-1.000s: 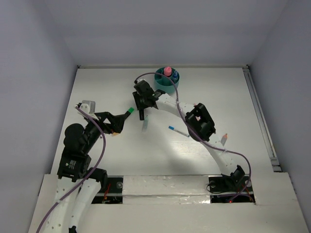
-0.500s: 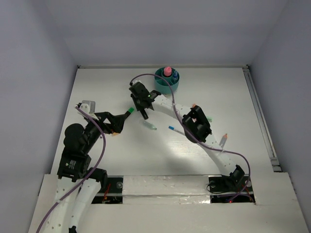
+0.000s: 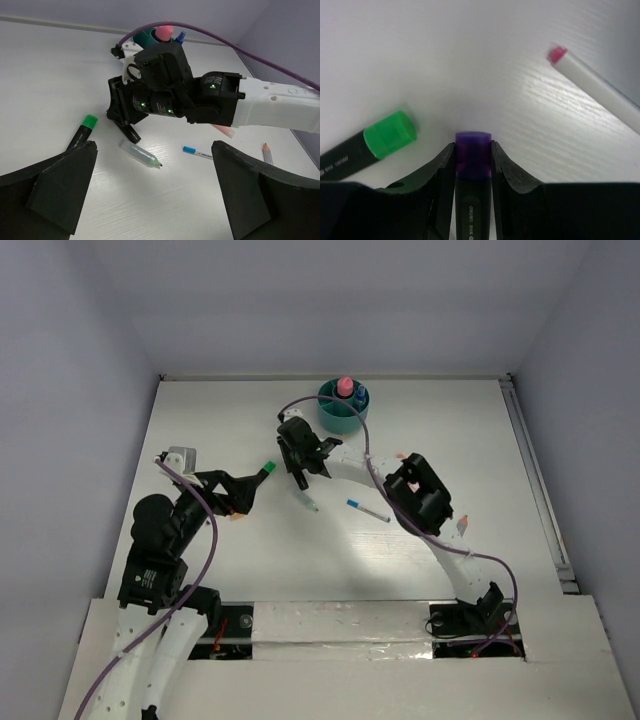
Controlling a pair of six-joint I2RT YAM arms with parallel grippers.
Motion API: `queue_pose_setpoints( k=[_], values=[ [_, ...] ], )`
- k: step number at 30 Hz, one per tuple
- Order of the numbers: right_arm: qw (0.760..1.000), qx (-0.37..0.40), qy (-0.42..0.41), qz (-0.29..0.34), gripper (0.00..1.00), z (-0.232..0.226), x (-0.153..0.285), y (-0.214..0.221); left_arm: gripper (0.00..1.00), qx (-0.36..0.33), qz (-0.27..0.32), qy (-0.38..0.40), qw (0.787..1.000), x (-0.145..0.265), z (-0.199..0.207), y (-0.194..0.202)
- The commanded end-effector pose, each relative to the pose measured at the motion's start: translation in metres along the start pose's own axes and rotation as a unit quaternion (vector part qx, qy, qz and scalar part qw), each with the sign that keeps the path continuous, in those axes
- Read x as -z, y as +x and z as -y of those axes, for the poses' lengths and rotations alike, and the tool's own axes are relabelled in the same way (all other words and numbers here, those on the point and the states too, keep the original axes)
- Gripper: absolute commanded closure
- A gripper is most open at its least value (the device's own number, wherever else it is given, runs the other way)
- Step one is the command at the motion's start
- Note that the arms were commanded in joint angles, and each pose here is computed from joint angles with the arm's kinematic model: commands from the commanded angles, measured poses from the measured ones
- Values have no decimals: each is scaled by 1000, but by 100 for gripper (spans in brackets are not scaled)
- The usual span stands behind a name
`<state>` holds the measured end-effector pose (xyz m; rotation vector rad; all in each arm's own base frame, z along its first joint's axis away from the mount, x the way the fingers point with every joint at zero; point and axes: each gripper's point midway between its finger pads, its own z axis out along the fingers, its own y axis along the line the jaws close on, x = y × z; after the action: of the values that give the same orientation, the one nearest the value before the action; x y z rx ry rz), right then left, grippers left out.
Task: Sort the stationery into containers
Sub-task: Pick up the pen from the center of the board, then place the pen in the storage box.
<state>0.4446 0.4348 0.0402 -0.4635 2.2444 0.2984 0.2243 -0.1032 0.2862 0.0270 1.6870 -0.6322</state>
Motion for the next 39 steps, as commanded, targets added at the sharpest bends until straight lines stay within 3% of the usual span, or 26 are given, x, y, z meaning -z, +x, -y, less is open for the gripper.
queue_pose_setpoints(
  k=[1,5,8,17,24,28,39],
  values=[
    [991,-39,-28,125,100,-11,43,-78,1,-8,18,10,1000,-4,4,-9],
    [968,-34,-13,247,100,2,89,-140,1,-8,16,8,1000,-5,3,-8],
    [947,-41,26,317,100,36,120,-171,1,-7,14,7,1000,-5,2,-7],
    [888,-64,80,448,100,134,157,-202,1,-5,7,2,1000,-9,-1,-5],
    [864,7,88,496,100,146,153,-219,1,-4,6,-8,1000,-11,-7,-5],
    [861,30,88,499,100,144,140,-212,1,-3,3,-9,1000,-12,-8,-4],
    [838,12,135,529,100,161,130,-207,1,-4,1,-10,1000,-12,-9,-4]
  ],
)
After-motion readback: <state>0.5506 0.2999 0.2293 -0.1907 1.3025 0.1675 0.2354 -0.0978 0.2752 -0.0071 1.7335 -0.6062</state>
